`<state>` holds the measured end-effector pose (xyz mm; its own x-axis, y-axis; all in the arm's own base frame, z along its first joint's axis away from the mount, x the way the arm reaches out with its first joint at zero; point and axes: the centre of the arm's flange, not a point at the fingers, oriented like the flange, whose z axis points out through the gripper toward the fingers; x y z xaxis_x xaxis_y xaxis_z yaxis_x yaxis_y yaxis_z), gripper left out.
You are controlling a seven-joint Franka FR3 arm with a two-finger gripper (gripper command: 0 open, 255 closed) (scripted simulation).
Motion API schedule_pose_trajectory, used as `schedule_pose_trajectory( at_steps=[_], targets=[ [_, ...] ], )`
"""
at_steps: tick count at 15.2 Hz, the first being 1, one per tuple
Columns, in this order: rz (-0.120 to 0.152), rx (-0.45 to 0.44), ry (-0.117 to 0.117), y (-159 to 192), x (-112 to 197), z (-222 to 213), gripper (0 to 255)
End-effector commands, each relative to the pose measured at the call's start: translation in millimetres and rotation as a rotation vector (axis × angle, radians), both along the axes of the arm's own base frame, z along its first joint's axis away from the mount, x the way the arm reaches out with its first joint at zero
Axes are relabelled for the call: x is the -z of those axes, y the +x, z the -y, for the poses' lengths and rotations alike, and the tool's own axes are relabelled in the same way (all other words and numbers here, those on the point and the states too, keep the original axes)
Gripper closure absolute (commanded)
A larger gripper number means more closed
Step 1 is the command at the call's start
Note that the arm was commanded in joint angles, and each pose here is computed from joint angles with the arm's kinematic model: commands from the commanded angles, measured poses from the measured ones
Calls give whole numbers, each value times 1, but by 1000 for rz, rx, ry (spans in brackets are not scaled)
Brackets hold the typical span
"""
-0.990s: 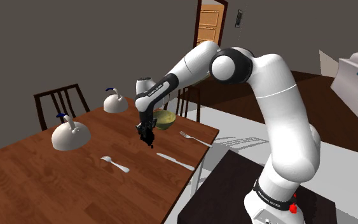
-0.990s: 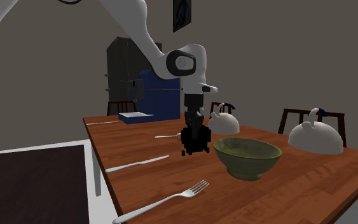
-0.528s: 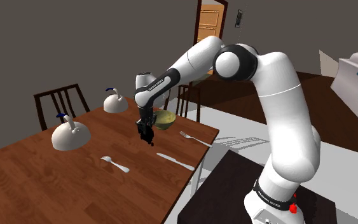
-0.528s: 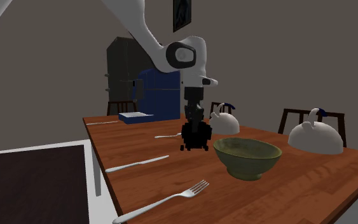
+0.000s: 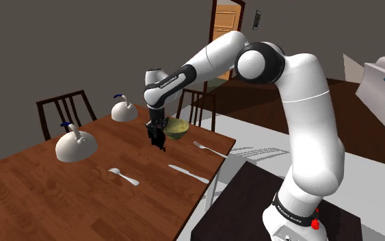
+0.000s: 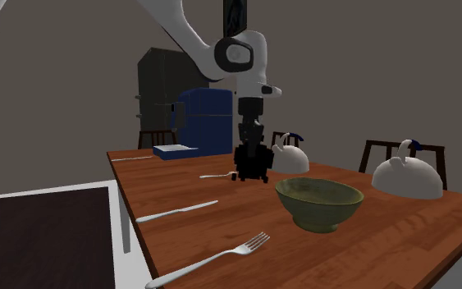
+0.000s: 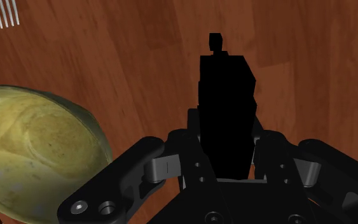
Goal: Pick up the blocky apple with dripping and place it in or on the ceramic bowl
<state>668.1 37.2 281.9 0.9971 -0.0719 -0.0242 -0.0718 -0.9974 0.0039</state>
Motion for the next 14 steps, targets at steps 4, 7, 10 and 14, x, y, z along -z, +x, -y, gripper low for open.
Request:
schedule_pose_trajectory(
  at_steps=[4,7,10,14],
  targets=[
    [0,0,0,-1,-26,-1,255],
    [0,0,0,-1,-42,-1,255],
    [0,0,0,-1,-58,-1,255],
    [0,0,0,-1,-79,-1,255]
  ],
)
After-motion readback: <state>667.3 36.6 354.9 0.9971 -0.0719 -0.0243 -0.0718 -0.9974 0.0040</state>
